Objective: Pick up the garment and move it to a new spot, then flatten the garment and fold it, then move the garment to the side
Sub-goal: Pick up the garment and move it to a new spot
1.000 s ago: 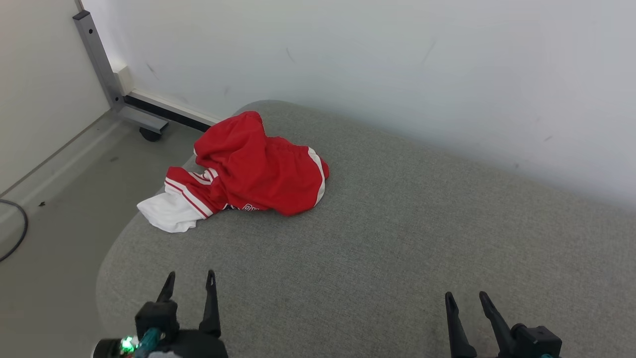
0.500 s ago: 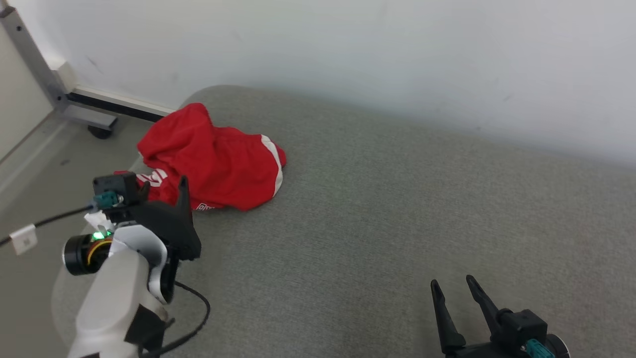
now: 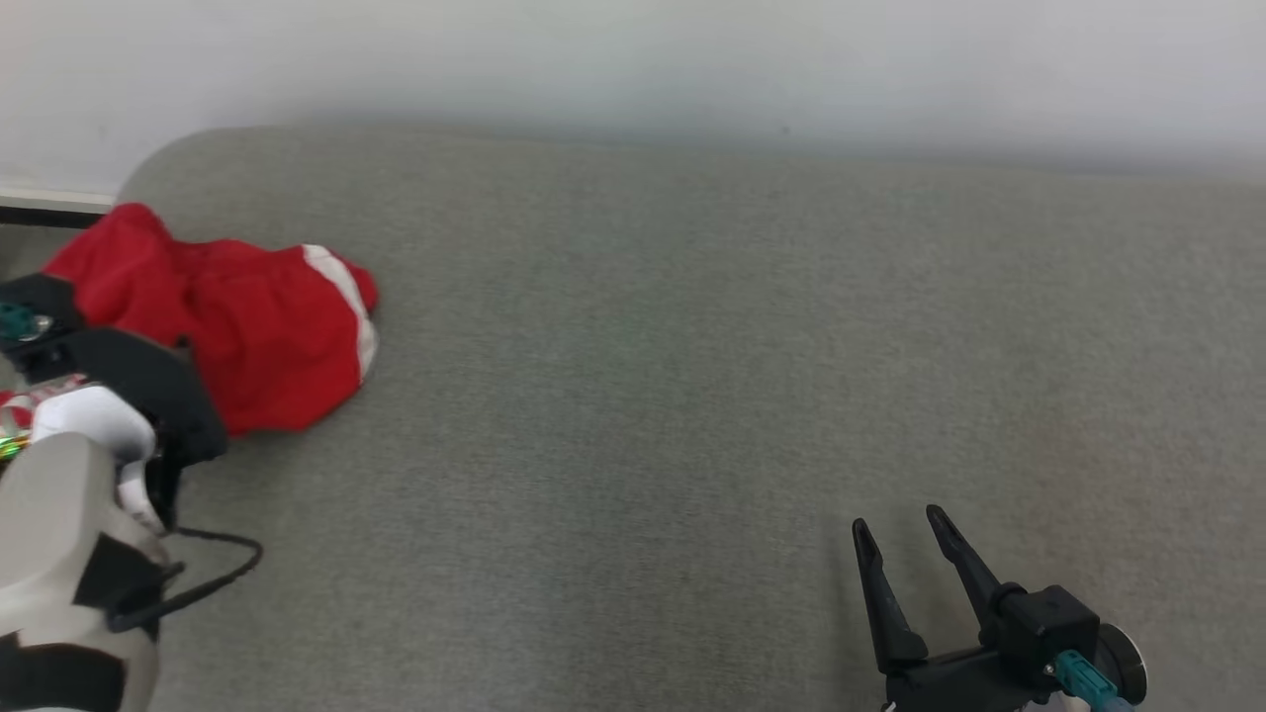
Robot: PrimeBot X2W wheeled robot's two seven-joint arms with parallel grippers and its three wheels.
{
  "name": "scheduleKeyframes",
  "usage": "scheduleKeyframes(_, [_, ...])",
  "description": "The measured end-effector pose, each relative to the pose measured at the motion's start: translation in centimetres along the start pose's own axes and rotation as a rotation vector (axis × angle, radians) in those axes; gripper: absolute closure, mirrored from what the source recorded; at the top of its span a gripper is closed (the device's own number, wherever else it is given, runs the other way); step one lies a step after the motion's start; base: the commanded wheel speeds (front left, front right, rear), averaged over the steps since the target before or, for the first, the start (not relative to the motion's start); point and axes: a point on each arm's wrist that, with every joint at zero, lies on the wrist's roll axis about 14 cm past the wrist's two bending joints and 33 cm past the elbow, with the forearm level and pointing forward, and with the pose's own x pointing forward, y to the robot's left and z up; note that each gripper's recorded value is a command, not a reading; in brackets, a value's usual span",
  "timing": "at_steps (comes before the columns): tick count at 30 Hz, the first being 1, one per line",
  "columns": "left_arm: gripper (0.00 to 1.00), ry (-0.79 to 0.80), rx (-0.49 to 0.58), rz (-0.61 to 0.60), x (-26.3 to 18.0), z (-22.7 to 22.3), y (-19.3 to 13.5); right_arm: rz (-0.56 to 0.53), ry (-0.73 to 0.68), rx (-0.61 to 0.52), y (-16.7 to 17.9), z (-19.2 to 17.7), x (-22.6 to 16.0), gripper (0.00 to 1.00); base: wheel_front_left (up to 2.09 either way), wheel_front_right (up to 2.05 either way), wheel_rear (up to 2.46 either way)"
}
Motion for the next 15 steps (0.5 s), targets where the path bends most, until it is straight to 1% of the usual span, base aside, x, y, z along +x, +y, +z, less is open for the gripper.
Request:
scheduleKeyframes(2, [0.0,0.035,0.044,0.028,1.0,-0.7,0.3,-0.033,0.012,0.005,-1.0,-0.4,-0.4,0.0,0.0,0.0,0.0])
scheduleKeyframes(9, [0.0,0.166,0.089,0.019,4.2,-4.7,-2.1,-0.119,0.065,0.027,-3.6,-2.3,-1.7,0.0,0.0,0.0,0.0])
scheduleKeyframes(10, [0.51,0.187,0.098,0.023,4.5,-5.4,-2.2,-0.125,0.072,0.032,-3.8,-2.5,-1.7,0.0,0.0,0.0,0.0])
scheduleKeyframes(11, [0.68,0.204,0.109,0.023,4.8,-5.9,-2.3,-0.13,0.078,0.038,-4.0,-2.8,-1.8,0.0,0.0,0.0,0.0])
scheduleKeyframes(12, [1.0,0.215,0.123,0.023,5.0,-6.2,-2.4,-0.134,0.081,0.043,-4.1,-2.9,-1.8,0.0,0.0,0.0,0.0])
scheduleKeyframes(15, [1.0,0.226,0.152,0.023,5.4,-6.2,-2.4,-0.133,0.085,0.065,-3.9,-3.3,-1.8,0.0,0.0,0.0,0.0])
